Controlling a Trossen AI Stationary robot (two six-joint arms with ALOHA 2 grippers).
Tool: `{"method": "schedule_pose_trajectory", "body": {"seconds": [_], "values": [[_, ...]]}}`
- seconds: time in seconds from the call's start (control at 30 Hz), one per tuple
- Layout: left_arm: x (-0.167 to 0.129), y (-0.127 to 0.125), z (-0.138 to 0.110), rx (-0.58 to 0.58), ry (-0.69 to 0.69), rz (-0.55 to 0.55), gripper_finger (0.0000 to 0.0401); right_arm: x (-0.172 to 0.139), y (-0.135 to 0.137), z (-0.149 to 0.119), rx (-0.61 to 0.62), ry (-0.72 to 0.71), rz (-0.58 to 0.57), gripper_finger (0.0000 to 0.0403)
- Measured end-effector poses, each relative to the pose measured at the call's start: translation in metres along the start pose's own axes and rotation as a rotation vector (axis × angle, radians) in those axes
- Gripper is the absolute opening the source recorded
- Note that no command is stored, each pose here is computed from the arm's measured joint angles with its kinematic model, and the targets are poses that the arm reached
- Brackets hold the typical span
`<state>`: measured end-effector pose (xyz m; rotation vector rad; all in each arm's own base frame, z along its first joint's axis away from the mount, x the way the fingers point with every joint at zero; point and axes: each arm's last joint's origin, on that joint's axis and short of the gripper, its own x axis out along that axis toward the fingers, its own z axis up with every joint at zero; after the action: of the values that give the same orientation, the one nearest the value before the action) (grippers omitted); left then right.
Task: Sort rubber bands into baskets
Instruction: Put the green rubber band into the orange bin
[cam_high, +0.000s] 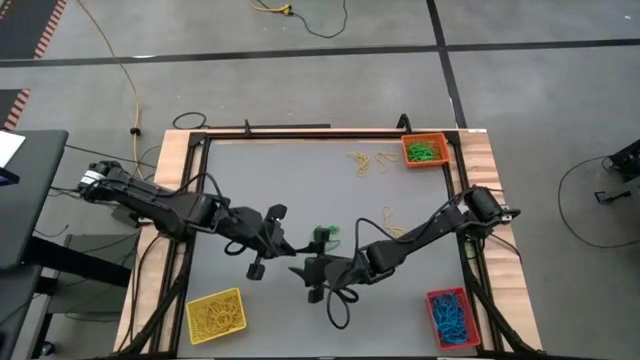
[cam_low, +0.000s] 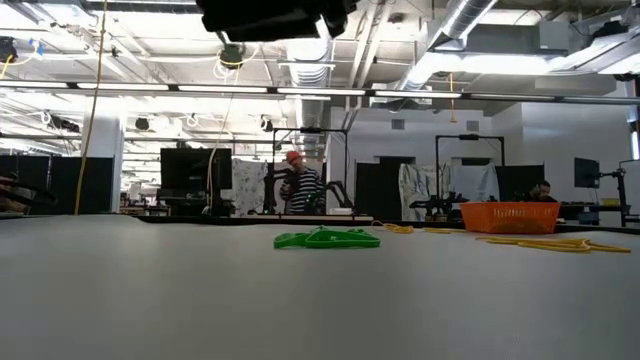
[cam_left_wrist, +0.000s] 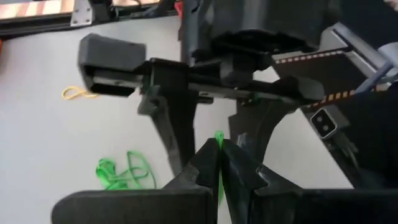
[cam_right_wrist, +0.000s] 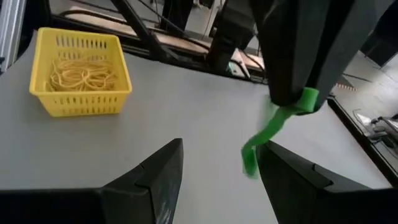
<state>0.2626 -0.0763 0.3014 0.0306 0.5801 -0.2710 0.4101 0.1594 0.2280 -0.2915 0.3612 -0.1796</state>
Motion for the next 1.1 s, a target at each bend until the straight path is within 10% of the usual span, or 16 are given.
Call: {"method": "schedule_pose_trajectory", "body": {"seconds": [0.27,0.6,0.87,1.1], "values": [[0.0,-0.007,0.001,0.005,-0.013,-0.023,0.0,0.003,-0.005,0.002,0.005,-0.025,-0.015,0.0198],[0.0,-0.012,0.0,0.009,-0.01,-0.013,0.0,0.003,-0.004,0.0,-0.03,0.001,-0.012,0.0025],[0.001,-0.013,-0.002,-0.021,-0.01,0.056,0.001,0.007,-0.013,-0.012,-0.1,0.111,-0.045,0.002],[0.006,-0.021,-0.02,-0.037,0.027,0.175,0.0117,0.014,-0.043,-0.046,-0.17,0.422,-0.129,0.0019]]}}
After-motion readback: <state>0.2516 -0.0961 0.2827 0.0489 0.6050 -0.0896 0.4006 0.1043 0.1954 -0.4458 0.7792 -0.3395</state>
